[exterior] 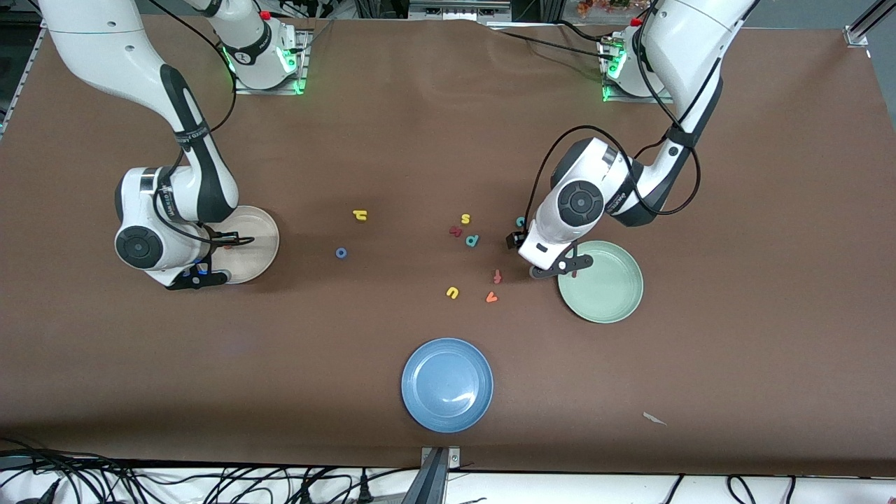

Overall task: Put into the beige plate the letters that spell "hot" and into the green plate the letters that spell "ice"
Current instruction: 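Grasp the orange e with the left gripper while the right gripper reaches the ring, then place the e on the green plate while the right gripper grasps the ring, then drop the ring on the white plate while the left gripper grasps the c, then place the c on the green plate while the right gripper reaches the n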

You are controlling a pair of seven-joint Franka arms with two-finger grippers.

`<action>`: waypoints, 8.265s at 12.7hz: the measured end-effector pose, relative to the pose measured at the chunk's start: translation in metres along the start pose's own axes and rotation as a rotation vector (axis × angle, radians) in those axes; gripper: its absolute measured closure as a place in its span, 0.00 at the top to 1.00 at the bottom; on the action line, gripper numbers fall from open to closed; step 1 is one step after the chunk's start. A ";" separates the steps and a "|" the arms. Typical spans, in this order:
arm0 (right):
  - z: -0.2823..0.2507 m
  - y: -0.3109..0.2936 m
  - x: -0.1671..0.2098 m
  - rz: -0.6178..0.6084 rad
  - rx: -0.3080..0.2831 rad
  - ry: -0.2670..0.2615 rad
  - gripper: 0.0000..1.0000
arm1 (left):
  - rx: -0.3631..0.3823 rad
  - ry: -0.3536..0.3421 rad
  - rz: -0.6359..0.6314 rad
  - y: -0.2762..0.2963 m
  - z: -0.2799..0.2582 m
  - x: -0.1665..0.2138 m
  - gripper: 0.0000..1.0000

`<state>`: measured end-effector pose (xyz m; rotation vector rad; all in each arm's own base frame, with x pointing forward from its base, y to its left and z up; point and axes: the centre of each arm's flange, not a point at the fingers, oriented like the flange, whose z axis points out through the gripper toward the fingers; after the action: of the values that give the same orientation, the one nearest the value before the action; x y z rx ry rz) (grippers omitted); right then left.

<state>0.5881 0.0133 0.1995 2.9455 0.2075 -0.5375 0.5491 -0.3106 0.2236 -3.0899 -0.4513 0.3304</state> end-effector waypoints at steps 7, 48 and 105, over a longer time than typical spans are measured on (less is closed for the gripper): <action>-0.097 -0.096 0.004 0.174 0.102 0.147 0.82 | -0.008 0.001 -0.042 -0.017 0.039 -0.006 0.60; -0.009 -0.252 0.006 0.360 0.187 0.250 0.27 | 0.044 -0.027 0.192 0.036 0.017 -0.031 0.99; 0.015 -0.304 -0.088 0.918 0.324 0.193 0.81 | -0.005 0.102 0.416 -0.100 -0.013 0.161 0.70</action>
<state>0.4529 0.2988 0.1828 2.9204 -1.2446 -0.1465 0.6746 -0.1691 0.2066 -3.1638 0.1985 0.1682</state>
